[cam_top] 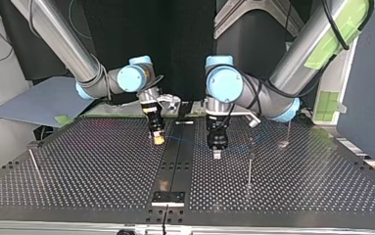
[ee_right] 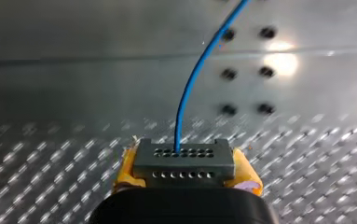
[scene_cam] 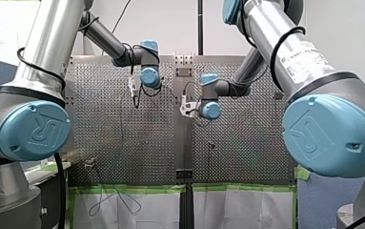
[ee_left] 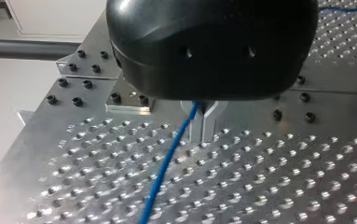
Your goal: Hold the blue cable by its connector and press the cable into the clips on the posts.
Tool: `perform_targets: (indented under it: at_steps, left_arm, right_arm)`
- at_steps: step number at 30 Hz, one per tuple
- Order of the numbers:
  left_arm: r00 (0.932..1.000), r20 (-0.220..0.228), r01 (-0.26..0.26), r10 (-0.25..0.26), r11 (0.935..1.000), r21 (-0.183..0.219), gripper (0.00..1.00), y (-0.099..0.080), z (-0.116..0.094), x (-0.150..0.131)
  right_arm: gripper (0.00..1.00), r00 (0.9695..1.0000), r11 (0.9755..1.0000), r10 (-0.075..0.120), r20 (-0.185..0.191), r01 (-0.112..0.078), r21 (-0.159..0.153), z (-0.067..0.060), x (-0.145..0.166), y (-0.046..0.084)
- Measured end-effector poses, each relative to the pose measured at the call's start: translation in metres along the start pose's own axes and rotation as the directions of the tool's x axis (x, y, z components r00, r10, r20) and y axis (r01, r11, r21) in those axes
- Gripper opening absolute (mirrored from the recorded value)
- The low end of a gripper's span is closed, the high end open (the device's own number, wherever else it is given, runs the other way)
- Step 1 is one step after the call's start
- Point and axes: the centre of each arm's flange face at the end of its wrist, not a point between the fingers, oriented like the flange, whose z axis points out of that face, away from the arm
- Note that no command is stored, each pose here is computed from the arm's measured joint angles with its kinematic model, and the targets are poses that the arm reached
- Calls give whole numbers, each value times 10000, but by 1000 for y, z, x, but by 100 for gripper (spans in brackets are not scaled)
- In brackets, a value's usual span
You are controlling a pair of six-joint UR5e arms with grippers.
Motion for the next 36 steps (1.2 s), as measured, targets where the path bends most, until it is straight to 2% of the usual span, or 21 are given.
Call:
perform_targets:
  at_steps: [6,10,16,23,29,36]
  left_arm:
    - [9980,-569,-281,291,9994,180,0,-17,-12,34]
    - [9957,-879,-246,275,9991,332,0,-25,-18,69]
    - [9940,-1076,-158,207,9988,464,0,-29,-27,106]
    - [9940,-1087,-51,111,9985,552,0,-32,-32,119]
    - [9943,-1068,5,64,9980,639,0,-36,-35,121]
    - [9942,-1077,44,40,9970,773,0,-44,-40,127]
  right_arm:
    - [0,9995,9998,-33,317,39,-175,-9,-14,9]
    - [0,9991,9995,-42,426,55,-304,-12,-18,13]
    - [0,9980,9987,-93,623,124,-499,-21,-26,16]
    - [0,9964,9974,-152,838,211,-691,-34,-32,19]
    - [0,9976,9951,-162,668,226,-962,-45,-20,29]
    - [0,9981,9932,-214,584,279,-1128,-60,-13,39]
